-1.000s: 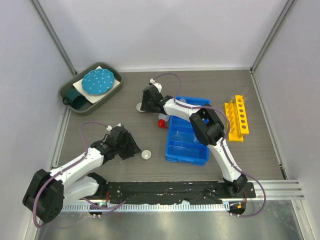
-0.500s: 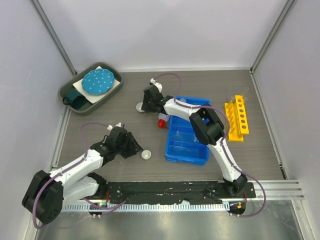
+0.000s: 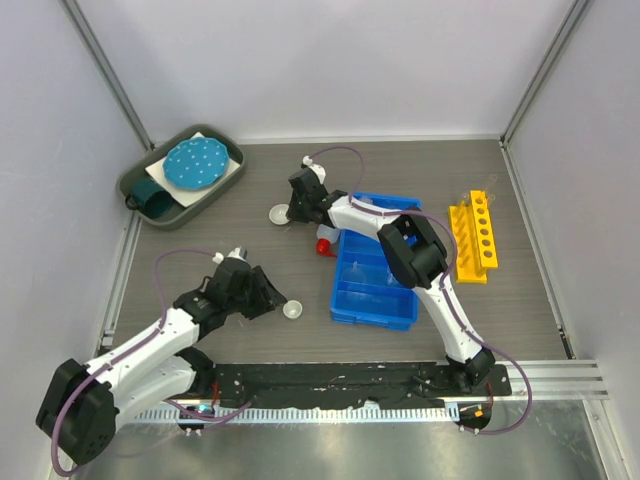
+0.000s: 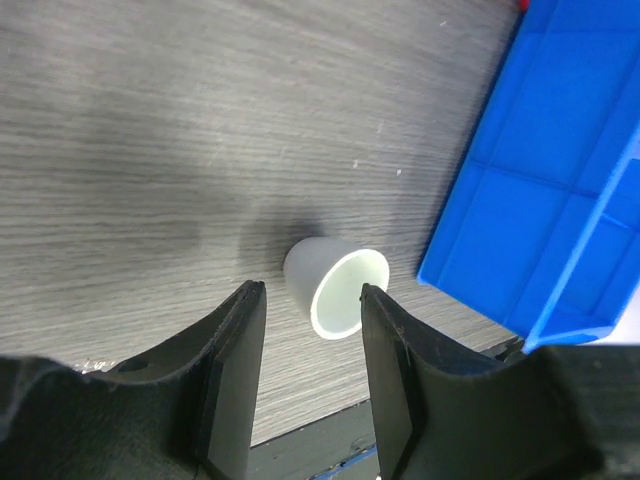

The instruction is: Organize the chemistry lab equipment

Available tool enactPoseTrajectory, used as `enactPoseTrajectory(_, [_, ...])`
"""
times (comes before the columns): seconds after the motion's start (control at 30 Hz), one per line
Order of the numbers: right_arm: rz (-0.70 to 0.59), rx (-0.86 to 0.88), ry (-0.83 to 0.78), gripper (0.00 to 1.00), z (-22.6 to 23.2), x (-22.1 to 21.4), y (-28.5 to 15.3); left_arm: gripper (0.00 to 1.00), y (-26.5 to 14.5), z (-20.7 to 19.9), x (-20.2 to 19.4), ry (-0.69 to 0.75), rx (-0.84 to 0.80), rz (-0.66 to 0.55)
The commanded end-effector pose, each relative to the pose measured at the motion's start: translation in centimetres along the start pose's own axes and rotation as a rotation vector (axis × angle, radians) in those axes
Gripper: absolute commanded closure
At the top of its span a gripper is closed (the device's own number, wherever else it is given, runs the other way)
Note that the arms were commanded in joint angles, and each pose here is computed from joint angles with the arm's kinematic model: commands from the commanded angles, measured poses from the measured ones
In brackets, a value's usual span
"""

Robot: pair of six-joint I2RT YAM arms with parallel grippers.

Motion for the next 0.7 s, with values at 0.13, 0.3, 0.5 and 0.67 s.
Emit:
enactPoseTrajectory(0.13, [0.006, 0.001, 0.001, 0.99, 0.1, 0.1, 0.4, 0.53, 0.6, 0.7, -1.0, -0.014, -0.002, 0.035])
enactPoseTrajectory(0.3, [0.005, 0.003, 0.001, 0.99, 0.1, 0.1, 0.4, 0.54, 1.1, 0.5, -1.4, -0.002, -0.001, 0.044])
enactPoseTrajectory(0.5, [0.009, 0.006, -0.004, 0.99, 0.0, -0.1, 0.3, 0.54, 1.9, 0.3, -1.9, 0.017, 0.012, 0.045])
enactPoseTrajectory(0.67, [0.008, 0.012, -0.011, 0.99, 0.1, 0.0, 0.0, 0.86, 2.6, 0.0, -2.2, 0.042, 0.033, 0.059])
Point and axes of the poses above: each gripper's point midway between its finger pads, its own y axis out along the fingers, its own z axis along the line the jaws close on, x = y × z, the point moved 10 cm from there along -y, back along the fingers, and after that the axes turned 7 degrees about -y, right-handed, at the moved point
